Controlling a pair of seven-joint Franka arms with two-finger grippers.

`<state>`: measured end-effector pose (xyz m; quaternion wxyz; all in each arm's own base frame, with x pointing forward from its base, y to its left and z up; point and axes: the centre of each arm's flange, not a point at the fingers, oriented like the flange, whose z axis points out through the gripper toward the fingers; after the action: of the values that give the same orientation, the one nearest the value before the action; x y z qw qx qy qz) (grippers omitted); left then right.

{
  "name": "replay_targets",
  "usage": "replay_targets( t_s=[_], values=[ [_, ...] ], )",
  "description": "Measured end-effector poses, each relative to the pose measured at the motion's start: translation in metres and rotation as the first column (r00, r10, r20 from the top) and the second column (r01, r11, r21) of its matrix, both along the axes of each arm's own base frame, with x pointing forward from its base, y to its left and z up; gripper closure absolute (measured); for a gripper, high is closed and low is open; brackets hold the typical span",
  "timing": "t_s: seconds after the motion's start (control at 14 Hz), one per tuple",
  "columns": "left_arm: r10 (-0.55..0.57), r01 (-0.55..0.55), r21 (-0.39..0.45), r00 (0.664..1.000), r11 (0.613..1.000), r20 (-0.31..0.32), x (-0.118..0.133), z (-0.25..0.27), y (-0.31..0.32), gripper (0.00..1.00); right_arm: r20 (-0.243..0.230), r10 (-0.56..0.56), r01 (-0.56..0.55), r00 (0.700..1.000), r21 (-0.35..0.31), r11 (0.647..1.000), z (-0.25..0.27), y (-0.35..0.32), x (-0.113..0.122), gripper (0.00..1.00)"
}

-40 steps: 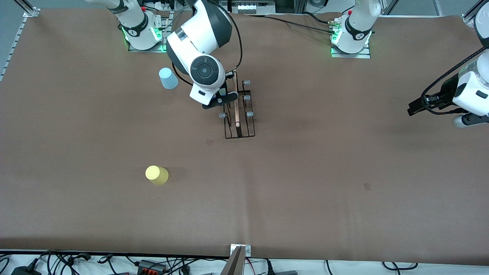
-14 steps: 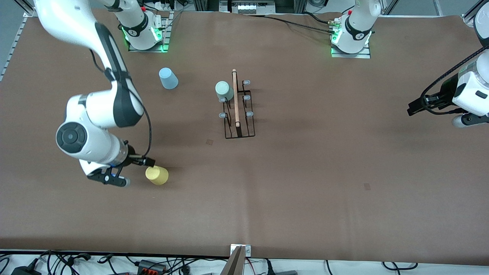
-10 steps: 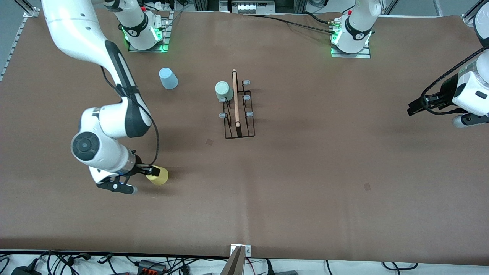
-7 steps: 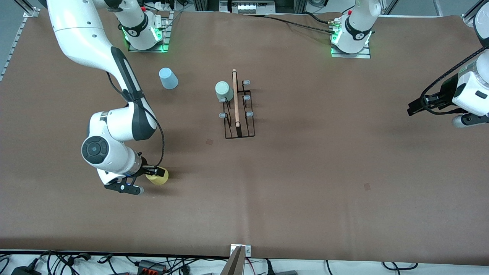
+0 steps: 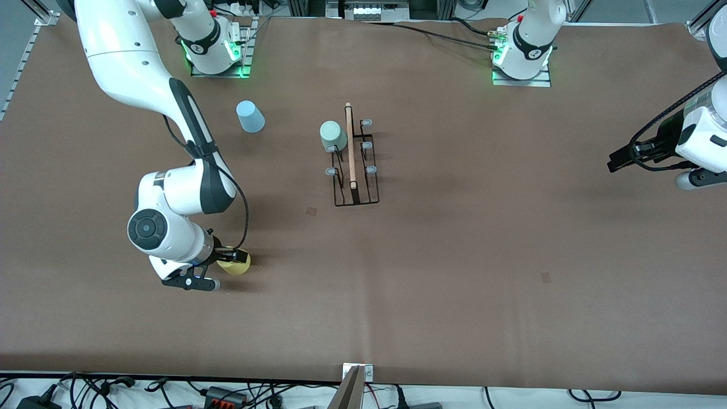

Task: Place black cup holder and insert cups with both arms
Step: 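Move the right gripper to the yellow cup and grasp it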

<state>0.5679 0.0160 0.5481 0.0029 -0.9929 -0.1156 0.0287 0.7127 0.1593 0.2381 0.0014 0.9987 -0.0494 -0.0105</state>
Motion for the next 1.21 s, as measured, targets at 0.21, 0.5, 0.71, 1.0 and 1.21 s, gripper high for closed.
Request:
replay_targets(
  t_s=[0.21,0.5,0.71,1.0,1.21],
  values=[
    [0.004,-0.004,0.000,1.000,1.000,-0.001,0.000,0.000,0.002,0.00,0.012,0.019,-0.019,1.000,0.001,1.000,-0.001,0.001,0.006,0.00],
    [0.006,-0.006,0.000,1.000,1.000,-0.001,0.000,-0.001,0.003,0.00,0.015,0.025,-0.025,1.000,0.001,1.000,-0.004,0.002,0.009,0.04],
    [0.006,-0.006,0.000,1.000,1.000,-0.002,0.000,-0.001,0.003,0.00,0.015,0.034,-0.034,0.999,0.001,0.999,-0.004,0.003,0.010,0.35],
    [0.005,-0.005,0.000,1.000,1.000,-0.001,0.000,-0.001,0.003,0.00,-0.004,0.059,-0.059,0.998,0.004,0.998,0.013,0.011,0.010,0.36],
    [0.004,-0.004,0.000,1.000,1.000,-0.001,0.000,-0.001,0.003,0.00,-0.032,0.120,-0.119,0.992,0.041,0.992,0.087,0.056,-0.007,0.36]
  ],
)
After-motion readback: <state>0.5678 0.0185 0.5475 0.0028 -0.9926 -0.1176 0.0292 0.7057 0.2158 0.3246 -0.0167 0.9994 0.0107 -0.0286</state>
